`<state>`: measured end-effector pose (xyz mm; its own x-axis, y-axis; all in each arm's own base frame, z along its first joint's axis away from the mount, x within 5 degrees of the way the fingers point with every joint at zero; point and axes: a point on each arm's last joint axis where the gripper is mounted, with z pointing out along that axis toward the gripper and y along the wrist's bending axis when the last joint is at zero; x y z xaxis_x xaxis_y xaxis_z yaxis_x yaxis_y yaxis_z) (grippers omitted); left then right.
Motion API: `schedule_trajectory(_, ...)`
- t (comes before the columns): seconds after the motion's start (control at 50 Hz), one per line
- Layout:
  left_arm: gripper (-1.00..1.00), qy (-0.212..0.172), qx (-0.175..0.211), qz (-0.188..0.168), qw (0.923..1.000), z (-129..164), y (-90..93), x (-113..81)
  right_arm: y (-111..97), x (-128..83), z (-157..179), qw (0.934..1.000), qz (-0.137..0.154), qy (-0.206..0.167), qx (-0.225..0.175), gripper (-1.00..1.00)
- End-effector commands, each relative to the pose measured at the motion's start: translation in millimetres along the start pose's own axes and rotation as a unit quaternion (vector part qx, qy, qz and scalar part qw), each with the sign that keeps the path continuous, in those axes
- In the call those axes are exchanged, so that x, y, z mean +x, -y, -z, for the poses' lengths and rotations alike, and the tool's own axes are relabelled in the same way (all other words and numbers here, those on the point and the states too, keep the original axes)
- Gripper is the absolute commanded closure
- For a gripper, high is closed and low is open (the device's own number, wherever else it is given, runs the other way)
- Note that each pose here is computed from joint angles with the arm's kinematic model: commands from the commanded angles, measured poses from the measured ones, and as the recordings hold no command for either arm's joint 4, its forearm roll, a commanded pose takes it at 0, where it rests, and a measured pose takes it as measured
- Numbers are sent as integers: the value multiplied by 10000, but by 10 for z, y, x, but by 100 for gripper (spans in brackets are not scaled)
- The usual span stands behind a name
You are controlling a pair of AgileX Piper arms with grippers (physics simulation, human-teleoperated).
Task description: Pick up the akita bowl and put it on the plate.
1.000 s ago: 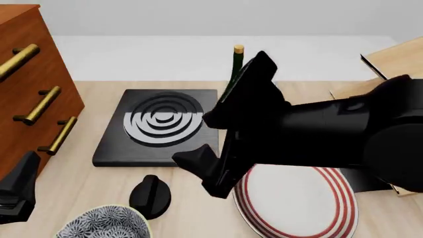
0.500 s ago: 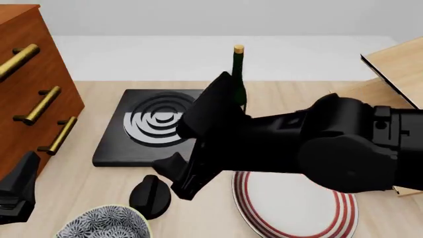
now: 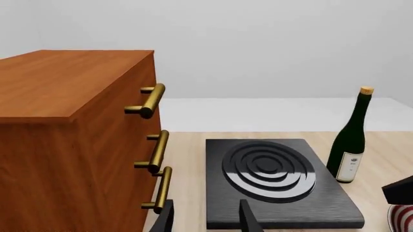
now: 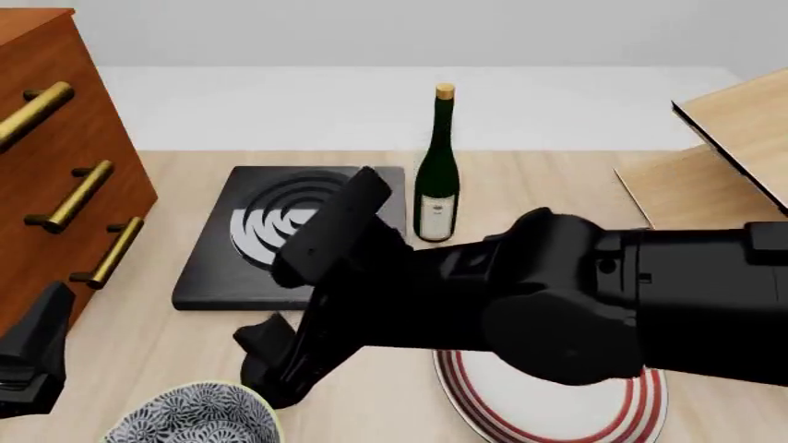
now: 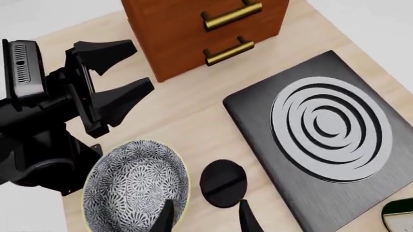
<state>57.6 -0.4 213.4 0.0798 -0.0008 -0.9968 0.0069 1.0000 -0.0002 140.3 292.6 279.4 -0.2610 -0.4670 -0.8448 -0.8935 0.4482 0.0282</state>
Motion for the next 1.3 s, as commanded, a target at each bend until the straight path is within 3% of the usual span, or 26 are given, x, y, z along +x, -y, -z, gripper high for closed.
schedule_trajectory(0.02,-100,2,-1,-1,10000,0,0,-1,-75,99,-187,9998,-135,-93,-94,-100)
schedule_trajectory(1.3,-100,-28,-4,-4,10000,14,0,12,-276,781,-825,9954,-687,-604,-273,-100)
